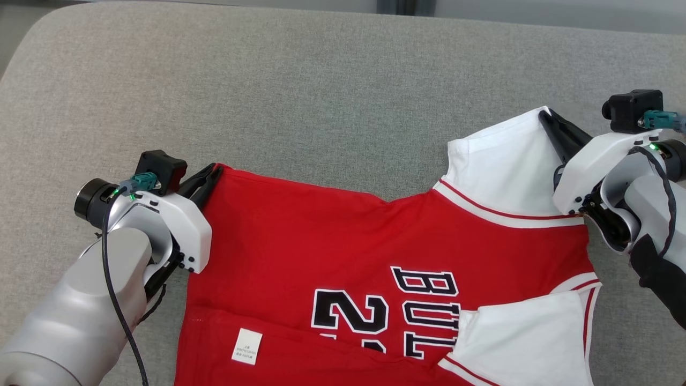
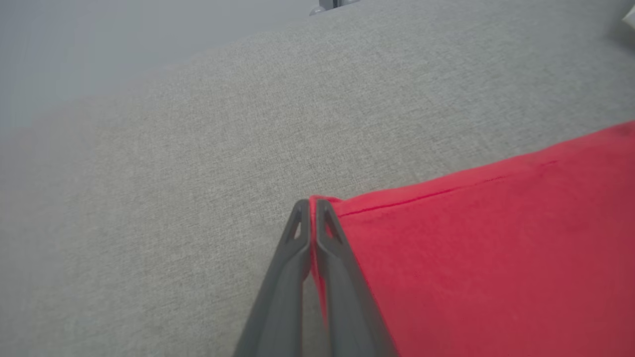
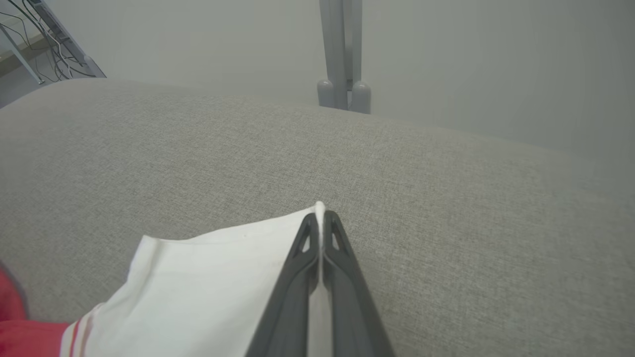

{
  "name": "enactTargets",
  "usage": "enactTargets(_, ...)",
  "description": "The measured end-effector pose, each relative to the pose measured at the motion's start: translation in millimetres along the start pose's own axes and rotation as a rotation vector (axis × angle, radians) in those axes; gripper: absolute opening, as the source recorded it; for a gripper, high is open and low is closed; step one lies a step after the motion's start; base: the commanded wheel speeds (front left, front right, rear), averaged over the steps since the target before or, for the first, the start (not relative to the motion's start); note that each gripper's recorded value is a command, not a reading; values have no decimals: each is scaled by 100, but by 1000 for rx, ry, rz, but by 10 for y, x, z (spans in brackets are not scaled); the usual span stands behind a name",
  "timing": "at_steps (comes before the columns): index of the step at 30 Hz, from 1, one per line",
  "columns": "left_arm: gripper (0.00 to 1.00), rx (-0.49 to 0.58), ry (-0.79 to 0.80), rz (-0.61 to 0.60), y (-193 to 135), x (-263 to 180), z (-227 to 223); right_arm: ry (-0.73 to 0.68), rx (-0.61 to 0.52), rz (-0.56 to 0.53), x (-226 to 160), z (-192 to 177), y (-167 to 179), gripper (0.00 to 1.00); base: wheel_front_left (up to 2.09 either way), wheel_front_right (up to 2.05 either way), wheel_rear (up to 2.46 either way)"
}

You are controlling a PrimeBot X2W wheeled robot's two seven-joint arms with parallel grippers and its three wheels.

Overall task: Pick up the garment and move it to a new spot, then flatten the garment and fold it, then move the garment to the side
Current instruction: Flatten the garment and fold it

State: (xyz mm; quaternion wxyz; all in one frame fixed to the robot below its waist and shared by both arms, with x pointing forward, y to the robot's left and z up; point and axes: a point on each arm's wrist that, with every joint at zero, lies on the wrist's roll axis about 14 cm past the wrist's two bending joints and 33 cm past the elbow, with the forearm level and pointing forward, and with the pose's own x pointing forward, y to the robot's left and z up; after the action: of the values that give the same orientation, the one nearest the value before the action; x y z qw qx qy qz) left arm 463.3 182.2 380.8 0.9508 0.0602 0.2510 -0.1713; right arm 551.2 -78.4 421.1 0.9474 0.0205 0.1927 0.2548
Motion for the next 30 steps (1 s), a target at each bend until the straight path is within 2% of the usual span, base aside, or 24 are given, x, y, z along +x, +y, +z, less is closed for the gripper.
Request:
enactTargets(8, 0, 10, -64, 15, 48, -111, 198, -71, -34, -18, -121, 236, -44, 0, 0, 0, 0)
enactTargets(13, 0, 5, -146, 26, 86, -236, 434, -175, -14, -8, -271, 517, 10, 0, 0, 0, 0)
enactTargets(26, 0, 39, -189, -11, -136, -691, 275, -173, 7, 28, -872, 166, 200, 0, 0, 0, 0)
enactTargets(30, 0, 62, -167, -27, -194, -804, 130, -127, 24, 44, -1022, 17, 254, 0, 0, 0, 0)
